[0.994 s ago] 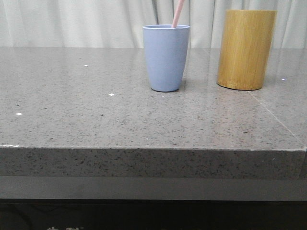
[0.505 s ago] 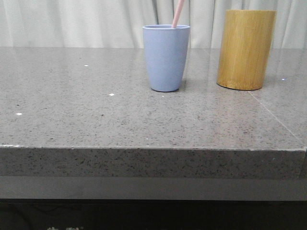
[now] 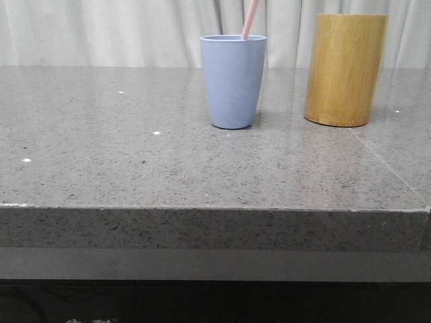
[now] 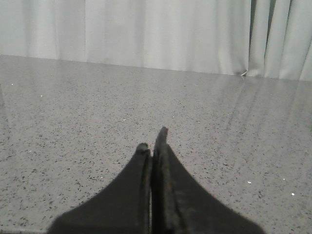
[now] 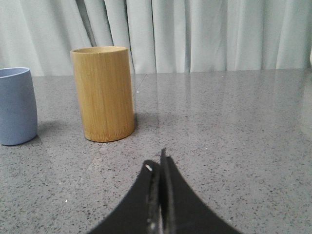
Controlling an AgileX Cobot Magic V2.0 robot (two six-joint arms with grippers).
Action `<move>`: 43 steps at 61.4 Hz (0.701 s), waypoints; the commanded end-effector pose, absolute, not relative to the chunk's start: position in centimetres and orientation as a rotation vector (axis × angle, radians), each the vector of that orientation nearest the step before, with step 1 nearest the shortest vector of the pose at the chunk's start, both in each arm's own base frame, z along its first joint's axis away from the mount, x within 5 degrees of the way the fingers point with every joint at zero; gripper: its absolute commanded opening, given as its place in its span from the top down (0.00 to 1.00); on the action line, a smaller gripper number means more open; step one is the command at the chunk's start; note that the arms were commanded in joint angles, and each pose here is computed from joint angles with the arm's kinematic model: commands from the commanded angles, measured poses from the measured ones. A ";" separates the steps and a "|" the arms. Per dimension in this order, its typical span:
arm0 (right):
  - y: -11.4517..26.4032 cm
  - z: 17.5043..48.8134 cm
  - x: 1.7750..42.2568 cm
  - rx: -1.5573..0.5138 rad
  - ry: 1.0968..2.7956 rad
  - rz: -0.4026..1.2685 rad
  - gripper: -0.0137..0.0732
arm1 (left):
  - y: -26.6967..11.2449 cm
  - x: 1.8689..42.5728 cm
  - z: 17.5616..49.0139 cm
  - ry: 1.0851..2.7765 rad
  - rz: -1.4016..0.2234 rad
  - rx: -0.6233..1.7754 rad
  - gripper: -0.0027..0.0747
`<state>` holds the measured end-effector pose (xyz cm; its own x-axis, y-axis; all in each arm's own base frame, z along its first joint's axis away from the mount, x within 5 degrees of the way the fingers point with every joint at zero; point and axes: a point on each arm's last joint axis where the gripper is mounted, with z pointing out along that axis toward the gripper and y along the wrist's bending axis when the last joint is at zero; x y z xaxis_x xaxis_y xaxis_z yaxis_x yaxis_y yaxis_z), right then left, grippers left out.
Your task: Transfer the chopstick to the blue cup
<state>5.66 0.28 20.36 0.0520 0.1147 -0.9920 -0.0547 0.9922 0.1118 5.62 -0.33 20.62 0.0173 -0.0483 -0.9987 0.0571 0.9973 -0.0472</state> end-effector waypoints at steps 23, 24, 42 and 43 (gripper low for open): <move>0.2 21.3 5.4 0.045 1.416 0.103 0.92 | -0.3 5.5 21.0 1.462 -0.090 -0.005 0.99; 0.2 21.3 5.4 0.045 1.416 0.103 0.92 | -0.3 5.5 21.0 1.462 -0.090 -0.005 0.99; 0.2 21.3 5.4 0.045 1.416 0.103 0.92 | -0.3 5.5 21.0 1.462 -0.090 -0.005 0.99; 0.2 21.3 5.4 0.045 1.416 0.103 0.92 | -0.3 5.5 21.0 1.462 -0.090 -0.005 0.99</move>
